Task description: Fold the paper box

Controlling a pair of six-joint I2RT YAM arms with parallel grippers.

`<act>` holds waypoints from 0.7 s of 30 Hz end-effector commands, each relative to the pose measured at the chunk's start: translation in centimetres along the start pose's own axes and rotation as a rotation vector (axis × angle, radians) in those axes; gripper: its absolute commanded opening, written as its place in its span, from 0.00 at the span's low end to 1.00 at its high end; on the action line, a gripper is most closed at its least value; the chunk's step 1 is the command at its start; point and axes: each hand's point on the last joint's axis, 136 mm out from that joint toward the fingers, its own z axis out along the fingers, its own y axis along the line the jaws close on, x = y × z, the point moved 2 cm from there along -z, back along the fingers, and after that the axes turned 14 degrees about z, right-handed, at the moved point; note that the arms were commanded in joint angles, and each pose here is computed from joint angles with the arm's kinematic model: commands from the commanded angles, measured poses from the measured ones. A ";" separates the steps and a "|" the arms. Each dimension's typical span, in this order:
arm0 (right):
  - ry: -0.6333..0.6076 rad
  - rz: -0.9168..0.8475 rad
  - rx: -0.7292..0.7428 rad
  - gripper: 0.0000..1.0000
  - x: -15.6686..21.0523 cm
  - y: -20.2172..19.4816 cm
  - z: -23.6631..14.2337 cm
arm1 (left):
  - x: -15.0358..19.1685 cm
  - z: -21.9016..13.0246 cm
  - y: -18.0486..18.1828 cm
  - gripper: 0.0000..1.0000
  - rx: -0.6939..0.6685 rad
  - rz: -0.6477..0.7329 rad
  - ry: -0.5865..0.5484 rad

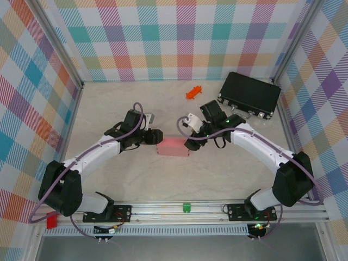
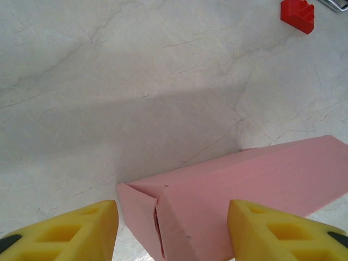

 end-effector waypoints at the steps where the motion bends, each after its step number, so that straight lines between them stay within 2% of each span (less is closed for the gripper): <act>1: -0.038 -0.291 -0.109 0.77 -0.6 2.0 -0.6 | 1.2 0.6 -0.1 0.55 0.016 0.015 0.044; 3: -0.037 -0.366 -0.132 0.82 -0.5 2.2 -0.3 | 1.1 0.6 -0.1 0.55 0.015 0.017 0.043; 7: -0.018 -0.447 -0.185 0.85 -0.7 2.5 0.1 | 1.1 0.6 -0.1 0.55 0.013 0.018 0.045; 13: 0.012 -0.464 -0.239 0.86 -1.5 2.3 1.6 | 1.2 0.7 -0.1 0.54 0.016 0.017 0.048; 16: 0.029 -0.463 -0.219 0.86 -1.7 1.9 2.6 | 1.2 0.7 -0.1 0.54 0.014 0.018 0.044; 21: 0.089 -0.428 -0.249 0.86 -1.1 2.1 3.7 | 1.0 0.7 -0.1 0.54 0.017 0.017 0.042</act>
